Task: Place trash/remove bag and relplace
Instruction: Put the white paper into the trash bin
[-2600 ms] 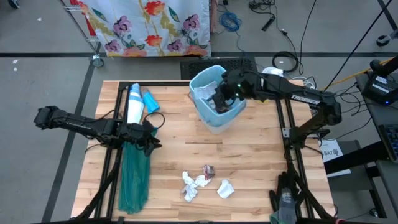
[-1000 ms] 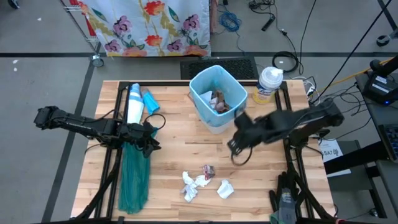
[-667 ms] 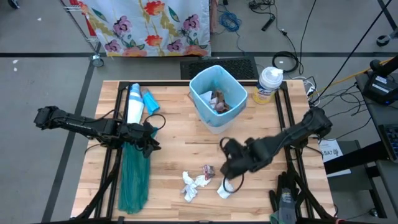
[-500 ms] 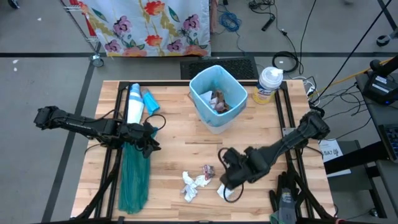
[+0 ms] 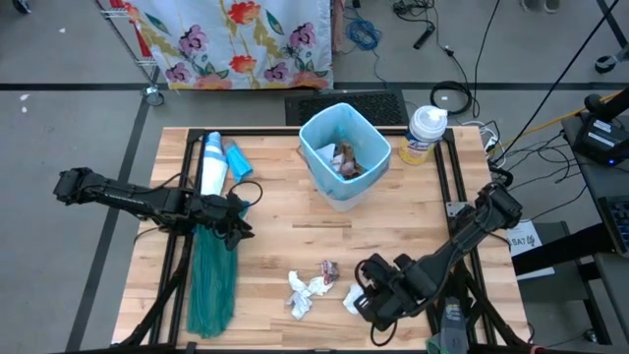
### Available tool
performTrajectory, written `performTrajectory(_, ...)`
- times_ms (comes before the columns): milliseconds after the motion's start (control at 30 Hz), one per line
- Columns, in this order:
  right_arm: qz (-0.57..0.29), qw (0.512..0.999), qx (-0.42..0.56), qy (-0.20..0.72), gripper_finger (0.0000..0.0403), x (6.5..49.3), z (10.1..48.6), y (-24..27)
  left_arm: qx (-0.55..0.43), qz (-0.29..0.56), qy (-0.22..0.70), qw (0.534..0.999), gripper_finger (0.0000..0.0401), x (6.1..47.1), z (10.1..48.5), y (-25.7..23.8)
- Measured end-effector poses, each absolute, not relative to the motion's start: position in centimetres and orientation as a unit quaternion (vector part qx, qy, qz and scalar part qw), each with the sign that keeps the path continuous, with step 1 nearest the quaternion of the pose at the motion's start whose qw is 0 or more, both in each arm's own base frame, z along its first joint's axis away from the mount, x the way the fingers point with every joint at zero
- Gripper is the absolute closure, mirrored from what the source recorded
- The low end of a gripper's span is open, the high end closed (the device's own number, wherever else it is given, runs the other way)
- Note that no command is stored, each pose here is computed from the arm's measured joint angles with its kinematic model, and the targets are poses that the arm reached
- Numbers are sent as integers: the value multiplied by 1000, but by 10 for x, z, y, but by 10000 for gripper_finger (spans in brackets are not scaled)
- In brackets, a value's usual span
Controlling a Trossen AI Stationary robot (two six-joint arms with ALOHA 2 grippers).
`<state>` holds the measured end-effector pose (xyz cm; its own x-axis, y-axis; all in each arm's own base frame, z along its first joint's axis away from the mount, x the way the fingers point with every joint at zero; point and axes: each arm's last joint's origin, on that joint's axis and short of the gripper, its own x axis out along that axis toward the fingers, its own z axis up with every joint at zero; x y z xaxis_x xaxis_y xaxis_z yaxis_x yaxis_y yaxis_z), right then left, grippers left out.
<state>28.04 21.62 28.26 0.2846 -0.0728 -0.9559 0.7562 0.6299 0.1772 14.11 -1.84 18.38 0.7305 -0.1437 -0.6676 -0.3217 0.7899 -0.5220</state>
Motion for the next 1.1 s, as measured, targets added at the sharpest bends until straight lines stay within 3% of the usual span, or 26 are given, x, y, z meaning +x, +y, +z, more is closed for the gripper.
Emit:
performTrajectory(167, -271, 734, 333, 526, 259, 281, 266, 221, -320, 51, 364, 874, 248, 141, 184, -18)
performTrajectory(333, -206, 747, 326, 542, 259, 286, 240, 225, -319, 50, 363, 874, 248, 141, 184, -18)
performTrajectory(733, 17, 801, 69, 594, 259, 283, 219, 225, -323, 42, 367, 871, 248, 141, 184, -19)
performTrajectory(933, 43, 802, 22, 596, 259, 293, 211, 218, -324, 42, 367, 871, 248, 141, 184, -19)
performTrajectory(1100, 73, 782, 38, 618, 259, 302, 197, 219, -324, 42, 367, 871, 248, 141, 184, -19)
